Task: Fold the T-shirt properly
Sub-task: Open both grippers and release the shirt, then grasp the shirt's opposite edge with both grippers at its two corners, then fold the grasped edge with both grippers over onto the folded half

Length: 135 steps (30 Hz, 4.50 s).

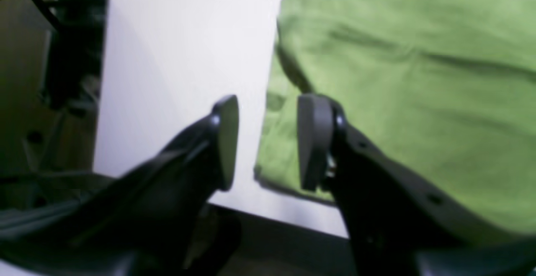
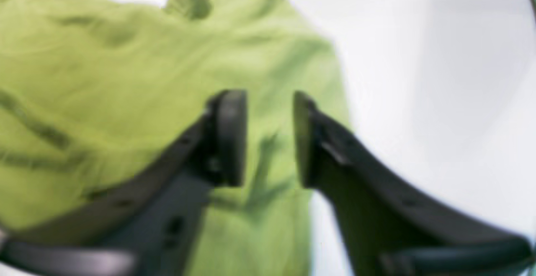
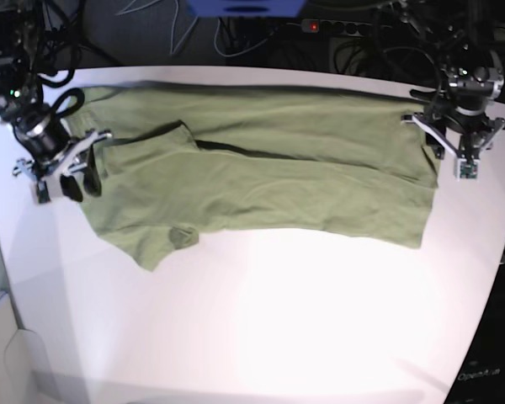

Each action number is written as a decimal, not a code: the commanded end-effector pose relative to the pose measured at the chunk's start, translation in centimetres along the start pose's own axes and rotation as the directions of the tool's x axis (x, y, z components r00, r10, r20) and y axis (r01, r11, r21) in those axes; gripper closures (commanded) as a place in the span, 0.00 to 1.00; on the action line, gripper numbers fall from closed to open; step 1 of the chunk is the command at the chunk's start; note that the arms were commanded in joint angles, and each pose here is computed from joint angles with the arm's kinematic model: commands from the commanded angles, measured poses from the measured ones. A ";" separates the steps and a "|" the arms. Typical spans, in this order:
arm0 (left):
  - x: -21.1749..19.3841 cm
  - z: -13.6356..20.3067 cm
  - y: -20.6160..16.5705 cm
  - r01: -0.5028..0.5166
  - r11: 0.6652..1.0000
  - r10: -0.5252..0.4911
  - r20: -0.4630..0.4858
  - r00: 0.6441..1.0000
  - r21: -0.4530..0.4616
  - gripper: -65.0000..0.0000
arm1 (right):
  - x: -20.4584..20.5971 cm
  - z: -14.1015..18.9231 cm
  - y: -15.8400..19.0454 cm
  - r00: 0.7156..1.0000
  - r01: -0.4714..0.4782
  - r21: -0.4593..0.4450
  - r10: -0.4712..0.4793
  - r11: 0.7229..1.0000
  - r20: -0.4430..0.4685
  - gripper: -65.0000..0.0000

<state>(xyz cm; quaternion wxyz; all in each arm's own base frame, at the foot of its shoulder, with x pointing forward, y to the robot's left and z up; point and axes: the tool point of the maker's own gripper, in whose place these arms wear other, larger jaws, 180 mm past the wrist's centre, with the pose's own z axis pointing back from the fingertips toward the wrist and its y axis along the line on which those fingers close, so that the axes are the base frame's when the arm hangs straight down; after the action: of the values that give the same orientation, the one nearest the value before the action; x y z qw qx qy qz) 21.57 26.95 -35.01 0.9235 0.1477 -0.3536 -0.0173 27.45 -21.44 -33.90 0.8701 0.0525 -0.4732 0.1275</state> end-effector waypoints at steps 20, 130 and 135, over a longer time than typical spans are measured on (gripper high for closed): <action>-0.1 0.6 2.7 0.025 0.996 -0.024 -0.010 1.000 0.087 0.65 | 7.1 -15.5 -3.9 0.990 0.118 0.234 -0.094 0.965 -0.108 0.18; 11.5 -16.1 -1.2 -0.305 0.928 0.349 0.216 0.912 -0.213 0.98 | 2.9 -15.3 -1.1 0.992 0.082 0.285 -0.052 0.955 -0.111 0.99; 11.1 -15.0 -1.3 -0.291 0.936 0.333 0.238 0.912 -0.196 0.98 | 3.1 -13.5 0.2 0.996 -0.010 0.310 0.038 0.951 -0.085 0.99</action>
<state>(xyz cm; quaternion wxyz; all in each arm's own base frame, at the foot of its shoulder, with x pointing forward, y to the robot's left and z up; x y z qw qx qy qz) 38.29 27.40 -41.28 0.8858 0.0061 -0.4559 0.0869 38.62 -17.51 -40.71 0.8827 0.1773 -0.3815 0.2095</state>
